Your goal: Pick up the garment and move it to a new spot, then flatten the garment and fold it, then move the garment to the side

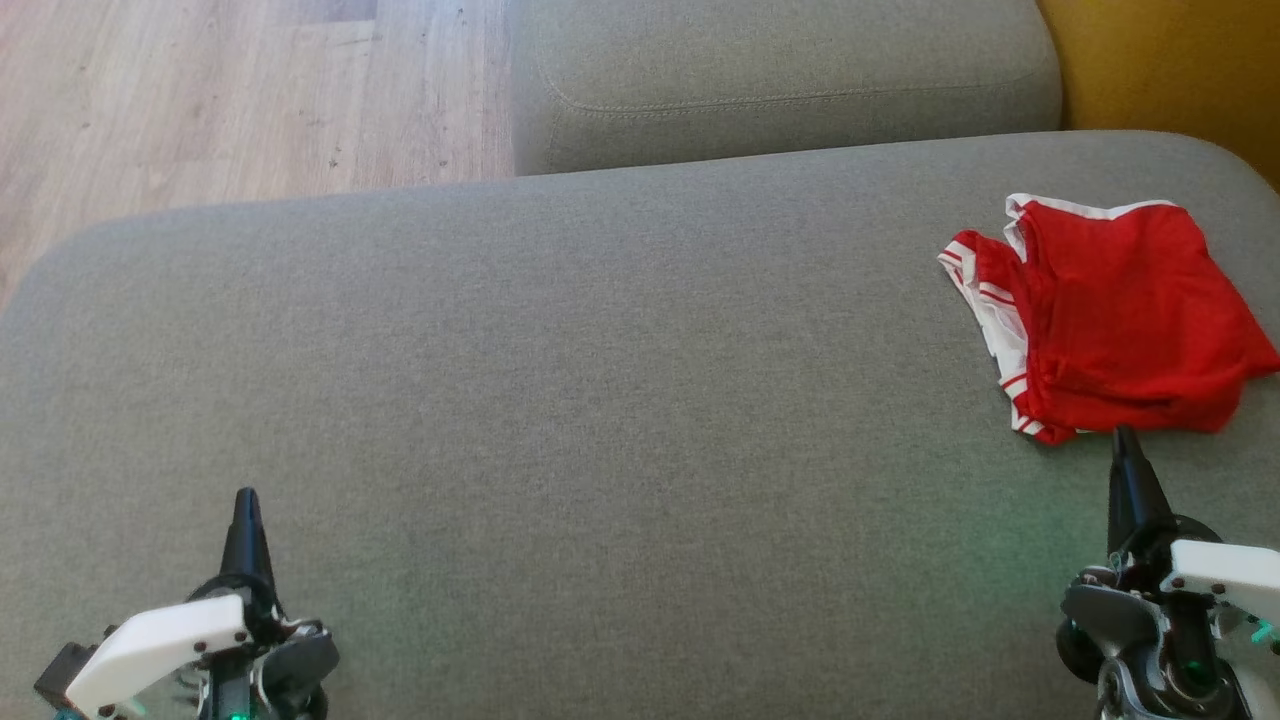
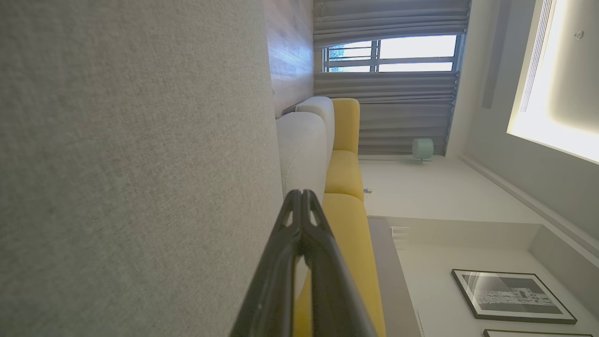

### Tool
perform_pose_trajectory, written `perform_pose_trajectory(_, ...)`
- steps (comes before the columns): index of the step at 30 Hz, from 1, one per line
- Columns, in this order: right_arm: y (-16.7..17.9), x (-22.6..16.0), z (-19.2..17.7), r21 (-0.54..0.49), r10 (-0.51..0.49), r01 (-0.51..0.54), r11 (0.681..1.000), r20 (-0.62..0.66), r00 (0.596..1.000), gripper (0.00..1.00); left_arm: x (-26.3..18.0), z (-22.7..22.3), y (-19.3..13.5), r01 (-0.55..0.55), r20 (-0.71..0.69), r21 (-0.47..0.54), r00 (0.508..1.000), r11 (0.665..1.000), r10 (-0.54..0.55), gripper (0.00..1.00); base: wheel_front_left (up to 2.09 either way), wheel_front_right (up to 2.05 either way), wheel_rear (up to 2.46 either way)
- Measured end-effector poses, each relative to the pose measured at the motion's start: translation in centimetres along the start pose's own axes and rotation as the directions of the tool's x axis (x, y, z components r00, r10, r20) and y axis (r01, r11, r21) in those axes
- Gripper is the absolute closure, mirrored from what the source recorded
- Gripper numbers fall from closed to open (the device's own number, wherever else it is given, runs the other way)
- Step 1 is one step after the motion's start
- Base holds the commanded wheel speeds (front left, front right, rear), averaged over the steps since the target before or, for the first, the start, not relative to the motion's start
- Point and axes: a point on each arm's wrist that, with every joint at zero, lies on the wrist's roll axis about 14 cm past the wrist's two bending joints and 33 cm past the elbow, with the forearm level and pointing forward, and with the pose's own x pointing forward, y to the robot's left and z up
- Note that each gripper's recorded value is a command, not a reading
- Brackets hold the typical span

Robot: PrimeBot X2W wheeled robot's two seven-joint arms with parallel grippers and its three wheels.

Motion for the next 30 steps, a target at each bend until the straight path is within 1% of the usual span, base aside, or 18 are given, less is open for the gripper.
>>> perform_pose_trajectory(30, 0.01, -0.01, 0.16, 0.001, 0.0, 0.0, 1.0, 0.004, 1.0, 1.0, 0.0, 0.04, 0.0, 0.0, 0.001, 0.0, 1.0, 1.0, 0.0, 1.0, 0.0, 0.0, 0.0)
